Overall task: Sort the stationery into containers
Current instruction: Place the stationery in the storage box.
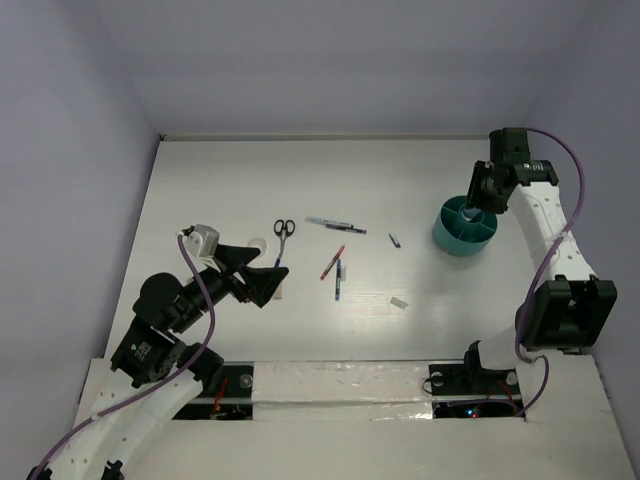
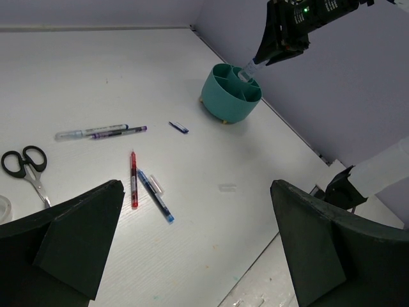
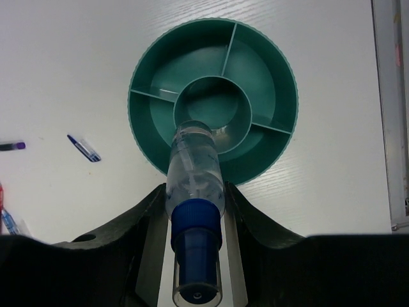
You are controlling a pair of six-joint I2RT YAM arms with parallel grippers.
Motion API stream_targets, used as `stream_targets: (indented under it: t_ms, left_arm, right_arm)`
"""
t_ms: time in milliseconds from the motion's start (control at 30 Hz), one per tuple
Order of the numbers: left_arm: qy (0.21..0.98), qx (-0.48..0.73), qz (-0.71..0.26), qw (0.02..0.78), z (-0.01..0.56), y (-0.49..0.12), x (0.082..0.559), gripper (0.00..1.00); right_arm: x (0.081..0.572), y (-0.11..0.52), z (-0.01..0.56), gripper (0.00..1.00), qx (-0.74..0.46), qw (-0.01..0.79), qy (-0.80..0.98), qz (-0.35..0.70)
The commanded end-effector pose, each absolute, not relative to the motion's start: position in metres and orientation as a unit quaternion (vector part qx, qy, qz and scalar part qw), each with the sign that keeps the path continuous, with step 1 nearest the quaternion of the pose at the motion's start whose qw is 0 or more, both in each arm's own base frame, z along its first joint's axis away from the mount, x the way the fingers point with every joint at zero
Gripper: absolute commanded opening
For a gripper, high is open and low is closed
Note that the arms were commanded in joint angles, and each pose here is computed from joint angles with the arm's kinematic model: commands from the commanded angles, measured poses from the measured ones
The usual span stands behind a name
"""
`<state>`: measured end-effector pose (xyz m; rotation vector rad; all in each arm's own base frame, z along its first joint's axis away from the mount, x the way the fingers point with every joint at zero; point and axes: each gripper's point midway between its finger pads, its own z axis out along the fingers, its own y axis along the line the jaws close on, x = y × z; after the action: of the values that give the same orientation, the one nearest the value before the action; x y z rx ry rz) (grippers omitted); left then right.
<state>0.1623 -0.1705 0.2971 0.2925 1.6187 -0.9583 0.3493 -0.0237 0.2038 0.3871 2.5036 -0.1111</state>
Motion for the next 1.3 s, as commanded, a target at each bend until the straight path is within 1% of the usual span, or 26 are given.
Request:
stream_targets:
  t_ms: [0, 533, 633, 767, 800, 867, 900, 933, 967, 1000, 1100, 1167, 1200, 1267]
  left_arm:
    - [0.677, 0.128, -0.413, 0.595, 0.308, -0.170, 0.161, 0.99]
    - [0.678, 0.125, -0.410, 0.597, 0.307, -0.169, 0.162, 0.99]
    - [0.679, 0.125, -0.411, 0.596, 0.307, -0.169, 0.162, 0.99]
    - [0.681, 0.124, -0.410, 0.593, 0.306, -0.170, 0.163, 0.99]
    - [0.683, 0.124, -0.409, 0.592, 0.304, -0.170, 0.164, 0.99]
    - [0.681, 0.125, -0.411, 0.593, 0.305, -0.171, 0.163, 0.99]
    - [0.680, 0.126, -0.412, 0.593, 0.305, -0.171, 0.163, 0.99]
    - [0.680, 0.126, -0.412, 0.593, 0.306, -0.171, 0.162, 0.99]
    - [0.681, 0.125, -0.412, 0.593, 0.305, -0.171, 0.163, 0.99]
    - [0.682, 0.124, -0.411, 0.592, 0.305, -0.171, 0.163, 0.99]
    - [0.683, 0.127, -0.413, 0.588, 0.304, -0.173, 0.163, 0.99]
    - [0.684, 0.130, -0.414, 0.587, 0.303, -0.174, 0.163, 0.99]
    - [0.685, 0.130, -0.414, 0.586, 0.302, -0.174, 0.163, 0.99]
    - [0.685, 0.126, -0.411, 0.588, 0.303, -0.173, 0.163, 0.99]
  right_arm:
    - [0.363, -0.028, 0.225, 0.10, 0.145, 0.330, 0.932, -0.037]
    - [0.364, -0.040, 0.203, 0.11, 0.151, 0.299, 0.940, -0.061]
    - [0.366, -0.041, 0.195, 0.14, 0.149, 0.293, 0.942, -0.062]
    - [0.370, -0.042, 0.194, 0.23, 0.149, 0.296, 0.941, -0.066]
    - [0.372, -0.043, 0.195, 0.30, 0.148, 0.298, 0.941, -0.066]
    - [0.373, -0.044, 0.193, 0.37, 0.146, 0.295, 0.941, -0.072]
    - [0.374, -0.046, 0.194, 0.45, 0.147, 0.297, 0.941, -0.075]
    - [0.374, -0.047, 0.195, 0.49, 0.147, 0.298, 0.940, -0.078]
    - [0.374, -0.047, 0.196, 0.59, 0.148, 0.299, 0.939, -0.078]
    - [0.374, -0.047, 0.199, 0.64, 0.148, 0.302, 0.939, -0.077]
    - [0.375, -0.045, 0.215, 0.72, 0.146, 0.325, 0.932, -0.070]
    - [0.374, -0.040, 0.225, 0.73, 0.140, 0.336, 0.930, -0.057]
    - [0.374, -0.037, 0.238, 0.73, 0.138, 0.356, 0.923, -0.046]
    - [0.373, -0.011, 0.249, 0.73, 0.111, 0.373, 0.921, -0.004]
